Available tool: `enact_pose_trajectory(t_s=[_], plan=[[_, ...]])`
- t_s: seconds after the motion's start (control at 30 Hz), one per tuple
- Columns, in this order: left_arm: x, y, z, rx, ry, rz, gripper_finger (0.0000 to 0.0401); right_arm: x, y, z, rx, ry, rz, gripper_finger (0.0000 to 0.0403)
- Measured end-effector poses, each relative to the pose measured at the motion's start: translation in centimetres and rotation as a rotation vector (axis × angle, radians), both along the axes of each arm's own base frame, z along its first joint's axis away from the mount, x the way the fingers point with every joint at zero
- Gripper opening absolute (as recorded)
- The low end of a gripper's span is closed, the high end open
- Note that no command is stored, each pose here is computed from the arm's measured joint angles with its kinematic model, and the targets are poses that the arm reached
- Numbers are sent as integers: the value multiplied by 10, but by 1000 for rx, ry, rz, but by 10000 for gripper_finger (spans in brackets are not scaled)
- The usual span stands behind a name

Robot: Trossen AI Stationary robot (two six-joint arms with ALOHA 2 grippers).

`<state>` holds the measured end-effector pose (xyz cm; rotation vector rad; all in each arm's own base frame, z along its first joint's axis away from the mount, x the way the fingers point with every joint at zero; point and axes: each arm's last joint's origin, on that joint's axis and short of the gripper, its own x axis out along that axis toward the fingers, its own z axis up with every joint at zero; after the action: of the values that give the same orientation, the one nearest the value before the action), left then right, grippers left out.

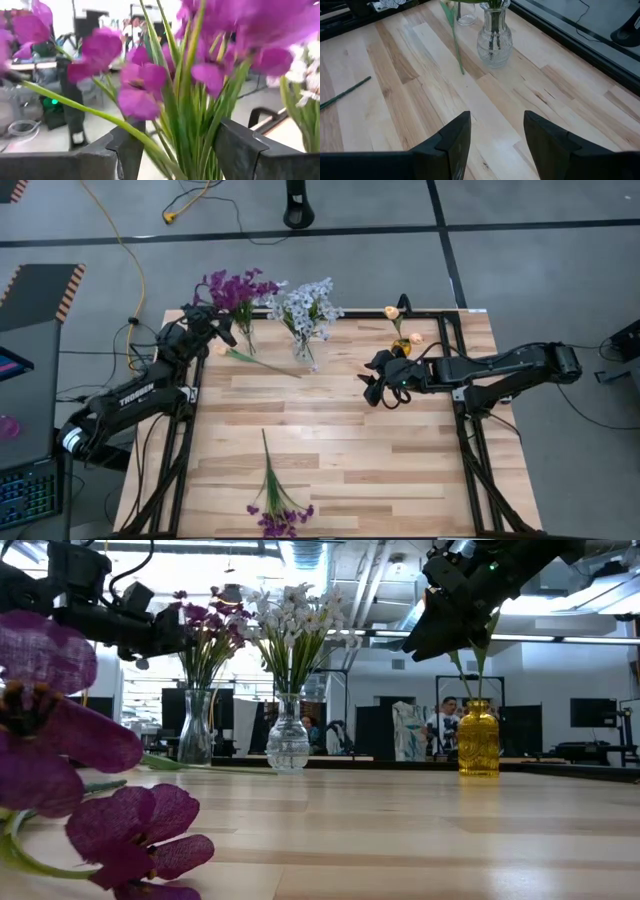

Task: Sort flowers into vase by color
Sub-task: Put the top violet flowers into the left transparent vase, then put the violet flowers into the left transparent vase

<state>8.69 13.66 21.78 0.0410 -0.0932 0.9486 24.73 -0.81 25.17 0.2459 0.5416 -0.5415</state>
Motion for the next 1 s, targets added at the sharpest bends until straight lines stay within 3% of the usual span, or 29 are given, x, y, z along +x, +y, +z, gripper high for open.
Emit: enact_pose_trajectory(t_s=[0.43,0.63,0.8,1.0], plan=[[-14,-22,-7,-129,78,7,204,0,0,0,0,0,0,209],[-17,-29,-5,-165,14,-20,204,0,0,0,0,0,0,209],[-18,-36,-1,-192,-72,-130,204,0,0,0,1,0,0,209],[-12,-48,0,-250,-97,-385,204,0,0,0,1,0,0,209]])
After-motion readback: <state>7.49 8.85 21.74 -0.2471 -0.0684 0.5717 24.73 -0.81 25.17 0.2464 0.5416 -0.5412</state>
